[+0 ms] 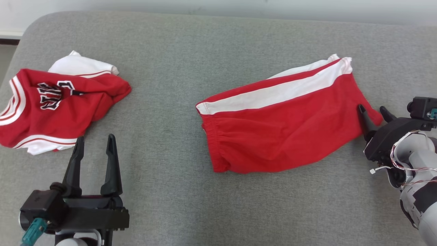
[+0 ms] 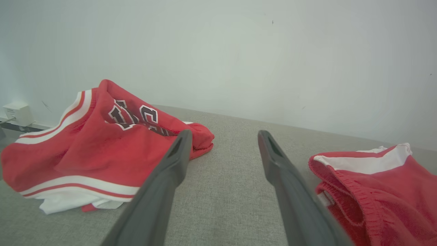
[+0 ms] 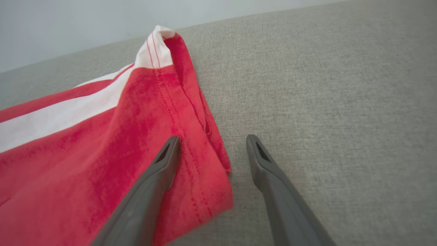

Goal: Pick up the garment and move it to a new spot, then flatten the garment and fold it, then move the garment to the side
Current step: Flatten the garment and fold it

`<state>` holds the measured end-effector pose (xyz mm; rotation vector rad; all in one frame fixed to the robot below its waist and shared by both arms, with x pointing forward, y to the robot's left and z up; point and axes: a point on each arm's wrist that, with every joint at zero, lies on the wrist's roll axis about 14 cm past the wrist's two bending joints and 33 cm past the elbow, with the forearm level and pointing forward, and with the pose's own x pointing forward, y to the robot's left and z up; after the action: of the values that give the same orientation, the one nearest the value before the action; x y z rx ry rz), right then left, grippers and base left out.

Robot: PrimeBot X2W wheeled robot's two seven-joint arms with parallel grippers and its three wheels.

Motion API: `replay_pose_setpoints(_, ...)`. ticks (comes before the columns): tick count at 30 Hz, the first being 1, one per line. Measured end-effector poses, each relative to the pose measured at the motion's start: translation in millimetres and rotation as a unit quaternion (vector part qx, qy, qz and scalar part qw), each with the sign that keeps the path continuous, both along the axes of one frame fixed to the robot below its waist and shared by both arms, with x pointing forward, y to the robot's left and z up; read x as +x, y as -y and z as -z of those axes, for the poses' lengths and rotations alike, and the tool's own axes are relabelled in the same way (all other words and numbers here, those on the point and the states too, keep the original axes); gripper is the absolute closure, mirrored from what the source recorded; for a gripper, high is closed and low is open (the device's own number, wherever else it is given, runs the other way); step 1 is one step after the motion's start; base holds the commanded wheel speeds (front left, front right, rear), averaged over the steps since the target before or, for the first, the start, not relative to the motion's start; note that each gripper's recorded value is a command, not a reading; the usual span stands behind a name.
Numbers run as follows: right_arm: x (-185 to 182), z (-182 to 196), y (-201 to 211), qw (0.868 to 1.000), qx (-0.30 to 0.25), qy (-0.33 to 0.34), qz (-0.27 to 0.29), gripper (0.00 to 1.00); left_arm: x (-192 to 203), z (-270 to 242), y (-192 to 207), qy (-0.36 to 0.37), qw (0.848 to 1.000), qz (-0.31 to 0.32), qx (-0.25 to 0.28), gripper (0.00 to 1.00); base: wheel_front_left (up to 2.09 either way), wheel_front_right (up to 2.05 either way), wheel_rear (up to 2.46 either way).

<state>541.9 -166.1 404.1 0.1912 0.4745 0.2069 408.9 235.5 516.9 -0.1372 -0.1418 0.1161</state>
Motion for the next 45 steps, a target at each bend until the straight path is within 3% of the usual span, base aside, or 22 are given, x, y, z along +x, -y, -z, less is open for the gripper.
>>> replay_pose_setpoints(6,-0.8,16.9,-6.6,0.999,0.0,-0.032,0.001,0.0,-8.9,8.5,-8.7,-0.016,1.0,-0.012,0.006,0.0,0.0,0.0,0.0)
replay_pose_setpoints(7,-1.0,18.5,-8.1,0.999,0.001,-0.035,0.001,0.71,-9.5,9.7,-9.4,-0.017,1.0,-0.013,0.005,0.0,0.0,0.0,0.0)
replay_pose_setpoints(8,-0.8,18.6,-9.7,0.999,0.002,-0.035,-0.001,1.0,-9.9,10.2,-9.8,-0.018,1.0,-0.014,0.002,0.0,0.0,0.0,0.0)
replay_pose_setpoints(13,-3.6,13.5,-18.2,0.999,0.029,-0.029,0.006,1.0,-10.1,9.8,-7.8,-0.016,1.0,-0.012,-0.003,0.0,0.0,0.0,0.0)
replay_pose_setpoints(19,-23.6,3.0,3.2,0.997,0.058,-0.011,0.047,1.0,-19.0,10.5,-4.9,-0.02,1.0,-0.007,0.001,0.0,0.0,0.0,0.0)
replay_pose_setpoints(32,-79.9,-23.7,128.6,0.984,0.035,0.028,0.171,1.0,-18.9,-1.6,20.4,0.001,0.999,0.033,-0.004,0.0,0.0,0.0,0.0)
replay_pose_setpoints(38,-71.0,-37.4,118.0,0.983,0.053,0.058,0.163,1.0,-15.3,0.0,22.8,-0.001,0.999,0.037,-0.006,0.0,0.0,0.0,0.0)
replay_pose_setpoints(45,-59.2,-76.6,48.6,0.984,0.105,0.121,0.081,1.0,-22.0,-6.5,22.5,0.009,0.999,0.036,-0.01,0.0,0.0,0.0,0.0)
